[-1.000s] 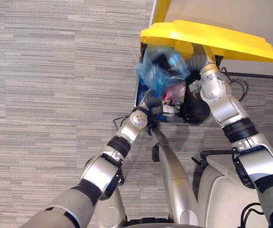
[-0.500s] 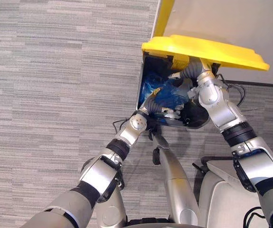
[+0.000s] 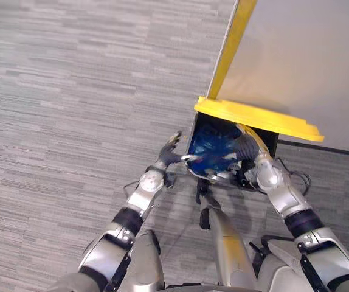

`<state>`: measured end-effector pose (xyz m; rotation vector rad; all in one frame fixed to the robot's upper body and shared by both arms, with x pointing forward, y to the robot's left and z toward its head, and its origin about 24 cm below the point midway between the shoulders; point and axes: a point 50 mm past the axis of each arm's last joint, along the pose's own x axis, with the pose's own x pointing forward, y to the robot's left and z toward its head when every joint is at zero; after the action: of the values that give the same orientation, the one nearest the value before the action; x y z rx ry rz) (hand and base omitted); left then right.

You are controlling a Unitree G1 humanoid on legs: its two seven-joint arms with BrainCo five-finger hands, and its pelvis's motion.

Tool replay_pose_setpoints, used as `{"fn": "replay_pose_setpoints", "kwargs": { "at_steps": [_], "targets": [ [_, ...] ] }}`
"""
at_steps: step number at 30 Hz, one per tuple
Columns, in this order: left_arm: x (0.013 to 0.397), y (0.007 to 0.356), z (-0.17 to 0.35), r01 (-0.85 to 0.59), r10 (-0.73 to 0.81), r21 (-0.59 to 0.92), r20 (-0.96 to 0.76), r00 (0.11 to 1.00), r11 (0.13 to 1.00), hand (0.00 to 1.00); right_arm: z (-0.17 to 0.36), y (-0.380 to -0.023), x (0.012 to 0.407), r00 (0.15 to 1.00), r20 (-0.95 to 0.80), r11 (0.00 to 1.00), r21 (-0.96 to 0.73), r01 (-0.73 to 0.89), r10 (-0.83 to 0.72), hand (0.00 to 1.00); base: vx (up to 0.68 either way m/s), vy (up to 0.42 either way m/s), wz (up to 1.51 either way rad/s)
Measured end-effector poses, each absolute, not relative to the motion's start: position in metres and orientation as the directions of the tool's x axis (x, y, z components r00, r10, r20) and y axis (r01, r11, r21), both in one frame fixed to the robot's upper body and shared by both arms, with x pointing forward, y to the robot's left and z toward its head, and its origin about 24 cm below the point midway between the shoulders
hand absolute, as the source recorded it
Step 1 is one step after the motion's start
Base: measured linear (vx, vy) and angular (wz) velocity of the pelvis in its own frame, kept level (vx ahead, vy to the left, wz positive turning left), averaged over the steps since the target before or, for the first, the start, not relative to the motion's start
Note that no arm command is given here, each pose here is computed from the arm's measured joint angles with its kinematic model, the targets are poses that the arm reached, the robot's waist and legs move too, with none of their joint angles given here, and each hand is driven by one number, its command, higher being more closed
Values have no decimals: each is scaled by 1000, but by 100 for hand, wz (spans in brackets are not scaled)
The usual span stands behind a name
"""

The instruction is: Gather rubbish on tea table into small bin, then transfer packed bag to large trash can.

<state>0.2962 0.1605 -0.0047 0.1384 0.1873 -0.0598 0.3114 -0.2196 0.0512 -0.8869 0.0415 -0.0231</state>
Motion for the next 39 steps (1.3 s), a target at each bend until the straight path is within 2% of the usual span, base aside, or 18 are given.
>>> {"fn": "replay_pose_setpoints", "kwargs": {
  "at_steps": [5, 7, 15, 19, 24, 27, 30, 33, 36, 39],
  "targets": [
    [248, 212, -49, -100, 137, 120, -357, 924, 988, 0, 27, -244, 290, 986, -113, 649, -761, -6, -123, 0, 66, -16, 8],
    [221, 232, -74, -160, 215, 154, -467, 858, 975, 0, 14, -247, 284, 977, -170, 654, -755, -45, -129, 0, 41, 17, 4],
    [159, 250, -116, -105, 259, 263, -668, 697, 959, 0, -21, -246, 257, 947, -293, 693, -710, -123, -131, 0, -18, 3, 1],
    [150, 252, -121, -90, 266, 281, -690, 673, 955, 0, -40, -239, 241, 924, -353, 749, -650, -132, -144, 0, -86, 41, -15],
    [159, 243, -119, -113, 262, 257, -674, 691, 960, 0, -71, -209, 214, 877, -455, 902, -428, -62, -156, 0, -223, 65, -29],
    [154, 235, -124, -120, 254, 236, -697, 671, 964, 0, -93, -200, 182, 817, -547, 947, -321, -3, -183, 0, -142, -16, -47],
    [150, 230, -125, -133, 255, 226, -699, 668, 965, 0, -109, -194, 164, 752, -625, 966, -252, 59, -209, 0, -59, -116, -51],
    [154, 213, -128, -165, 233, 165, -707, 668, 972, 0, -115, -203, 157, 711, -653, 964, -221, 151, -261, 0, -50, -149, -59],
    [157, 196, -130, -168, 201, 118, -712, 673, 979, 0, -130, -215, 138, 619, -723, 952, -220, 214, -306, 0, -71, -95, -23],
    [155, 201, -130, -184, 218, 126, -714, 665, 975, 0, -138, -216, 123, 565, -763, 948, -222, 228, -315, 0, -86, -35, 1]
  ]
}}
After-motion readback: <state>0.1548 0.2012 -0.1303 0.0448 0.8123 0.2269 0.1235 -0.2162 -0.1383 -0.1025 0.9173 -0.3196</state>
